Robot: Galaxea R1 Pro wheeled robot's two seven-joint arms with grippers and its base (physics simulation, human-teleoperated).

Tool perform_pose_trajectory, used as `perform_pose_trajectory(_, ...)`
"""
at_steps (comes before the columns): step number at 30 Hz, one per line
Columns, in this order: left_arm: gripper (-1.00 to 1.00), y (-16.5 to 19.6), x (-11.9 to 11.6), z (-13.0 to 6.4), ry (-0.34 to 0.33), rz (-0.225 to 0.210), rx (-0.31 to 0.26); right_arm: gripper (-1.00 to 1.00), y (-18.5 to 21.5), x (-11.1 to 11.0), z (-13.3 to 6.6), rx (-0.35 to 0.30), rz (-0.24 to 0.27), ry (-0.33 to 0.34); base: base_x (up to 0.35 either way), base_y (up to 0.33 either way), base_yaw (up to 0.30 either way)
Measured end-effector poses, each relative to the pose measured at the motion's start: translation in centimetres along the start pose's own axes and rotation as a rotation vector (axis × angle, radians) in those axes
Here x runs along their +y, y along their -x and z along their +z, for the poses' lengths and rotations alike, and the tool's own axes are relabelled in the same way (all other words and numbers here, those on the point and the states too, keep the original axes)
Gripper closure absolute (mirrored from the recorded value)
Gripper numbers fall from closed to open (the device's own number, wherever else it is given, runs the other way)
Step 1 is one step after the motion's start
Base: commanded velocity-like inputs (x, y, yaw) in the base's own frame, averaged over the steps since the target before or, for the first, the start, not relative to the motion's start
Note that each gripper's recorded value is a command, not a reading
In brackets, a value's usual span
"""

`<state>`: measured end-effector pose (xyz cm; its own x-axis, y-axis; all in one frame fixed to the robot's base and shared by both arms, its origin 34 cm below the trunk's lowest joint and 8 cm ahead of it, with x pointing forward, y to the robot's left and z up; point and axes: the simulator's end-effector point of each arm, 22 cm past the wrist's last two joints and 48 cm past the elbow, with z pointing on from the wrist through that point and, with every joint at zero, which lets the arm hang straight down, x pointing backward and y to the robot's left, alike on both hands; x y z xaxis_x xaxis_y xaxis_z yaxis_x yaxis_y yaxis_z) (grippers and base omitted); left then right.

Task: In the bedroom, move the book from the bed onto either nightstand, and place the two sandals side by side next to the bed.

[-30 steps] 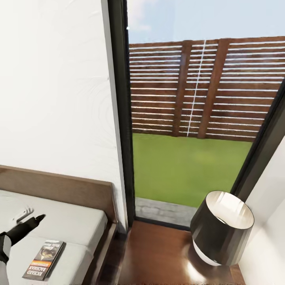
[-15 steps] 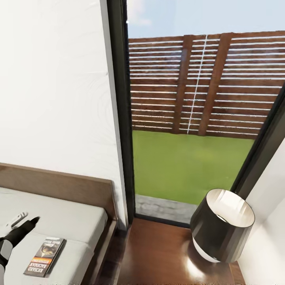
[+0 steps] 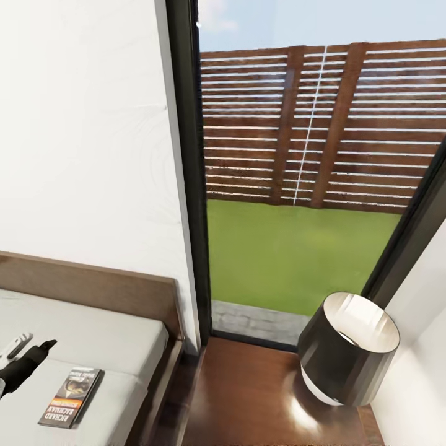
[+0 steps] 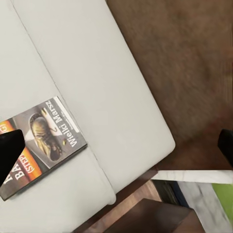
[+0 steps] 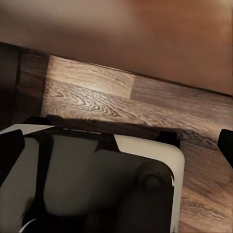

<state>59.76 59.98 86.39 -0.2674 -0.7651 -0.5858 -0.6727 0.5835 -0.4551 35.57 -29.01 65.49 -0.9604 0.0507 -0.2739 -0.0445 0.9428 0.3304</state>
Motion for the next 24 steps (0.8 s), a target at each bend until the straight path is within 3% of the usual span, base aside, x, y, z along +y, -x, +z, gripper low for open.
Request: perform_pose_trajectory(24, -1.0, -1.7, 0.8, 0.9, 0.02, 0.009, 0.028, -1.0, -1.5, -0.3, 0.4, 0.035, 0.012, -0.003, 0.0, 0.0, 0.0)
